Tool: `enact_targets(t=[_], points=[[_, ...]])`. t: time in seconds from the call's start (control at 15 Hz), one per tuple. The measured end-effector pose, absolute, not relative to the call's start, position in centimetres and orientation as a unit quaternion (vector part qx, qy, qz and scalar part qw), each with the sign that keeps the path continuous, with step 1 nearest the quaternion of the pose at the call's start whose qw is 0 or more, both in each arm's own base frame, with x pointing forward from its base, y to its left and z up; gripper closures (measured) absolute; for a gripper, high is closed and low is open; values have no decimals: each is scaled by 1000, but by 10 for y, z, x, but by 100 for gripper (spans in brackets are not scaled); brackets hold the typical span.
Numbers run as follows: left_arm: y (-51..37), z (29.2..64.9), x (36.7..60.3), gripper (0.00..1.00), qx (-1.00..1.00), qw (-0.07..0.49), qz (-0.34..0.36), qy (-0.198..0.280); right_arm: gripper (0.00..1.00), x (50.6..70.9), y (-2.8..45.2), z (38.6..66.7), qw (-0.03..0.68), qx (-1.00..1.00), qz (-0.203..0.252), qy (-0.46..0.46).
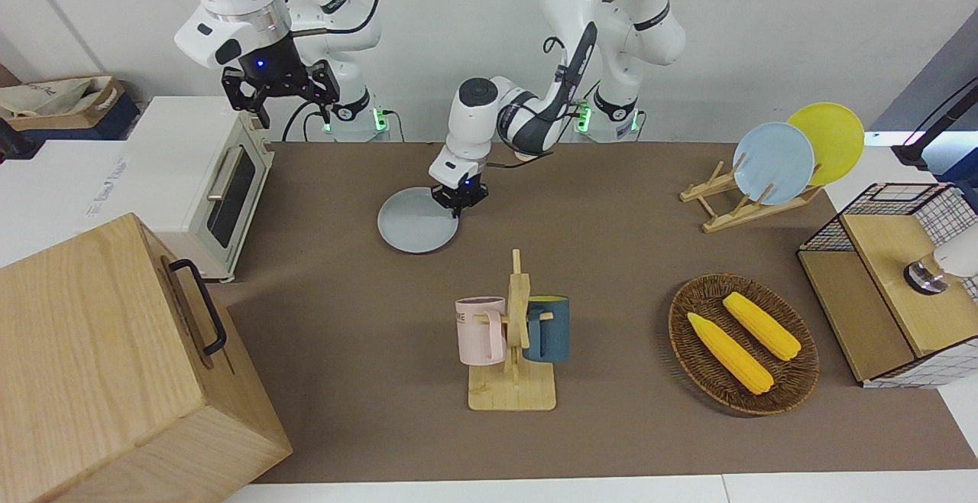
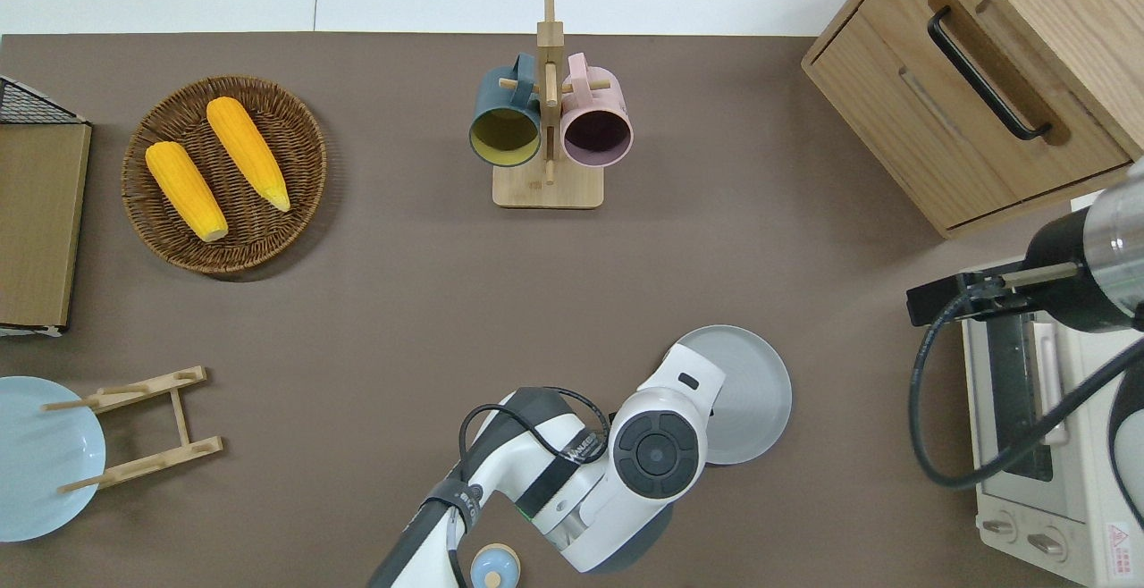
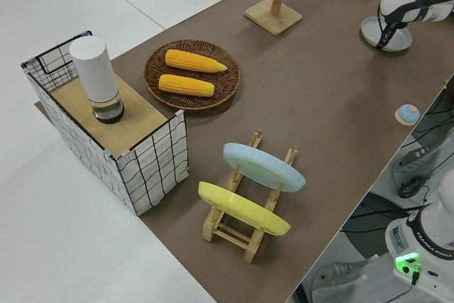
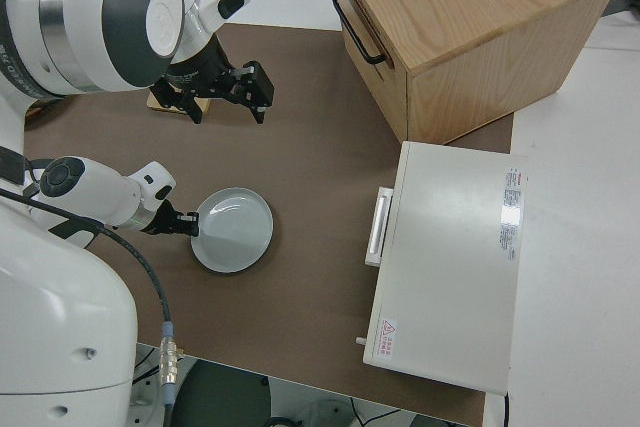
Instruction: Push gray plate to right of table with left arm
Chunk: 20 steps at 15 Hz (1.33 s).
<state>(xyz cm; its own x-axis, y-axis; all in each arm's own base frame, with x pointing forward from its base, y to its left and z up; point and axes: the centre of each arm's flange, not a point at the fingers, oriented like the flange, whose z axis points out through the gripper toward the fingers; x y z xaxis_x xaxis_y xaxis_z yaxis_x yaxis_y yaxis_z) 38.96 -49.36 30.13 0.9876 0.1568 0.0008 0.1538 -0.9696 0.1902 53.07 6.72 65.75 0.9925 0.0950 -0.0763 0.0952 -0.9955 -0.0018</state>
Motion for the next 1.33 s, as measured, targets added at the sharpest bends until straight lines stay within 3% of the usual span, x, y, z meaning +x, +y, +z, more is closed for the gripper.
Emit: enact_targets(t=[0.27, 0.6, 0.87, 0.93, 1.33], points=[[-507, 300, 386, 94, 992, 99, 7, 79, 1, 531, 67, 657, 1, 998, -38, 48], [-502, 300, 391, 44, 993, 82, -3, 80, 1, 531, 67, 657, 1, 998, -38, 48], [-475, 339, 416, 5, 995, 69, -5, 76, 1, 531, 67, 657, 1, 998, -38, 48], [-462, 352, 425, 1, 995, 65, -5, 72, 1, 531, 67, 657, 1, 998, -38, 48], [-336, 439, 485, 0, 996, 75, -45, 31, 1, 531, 67, 657, 1, 998, -38, 48]])
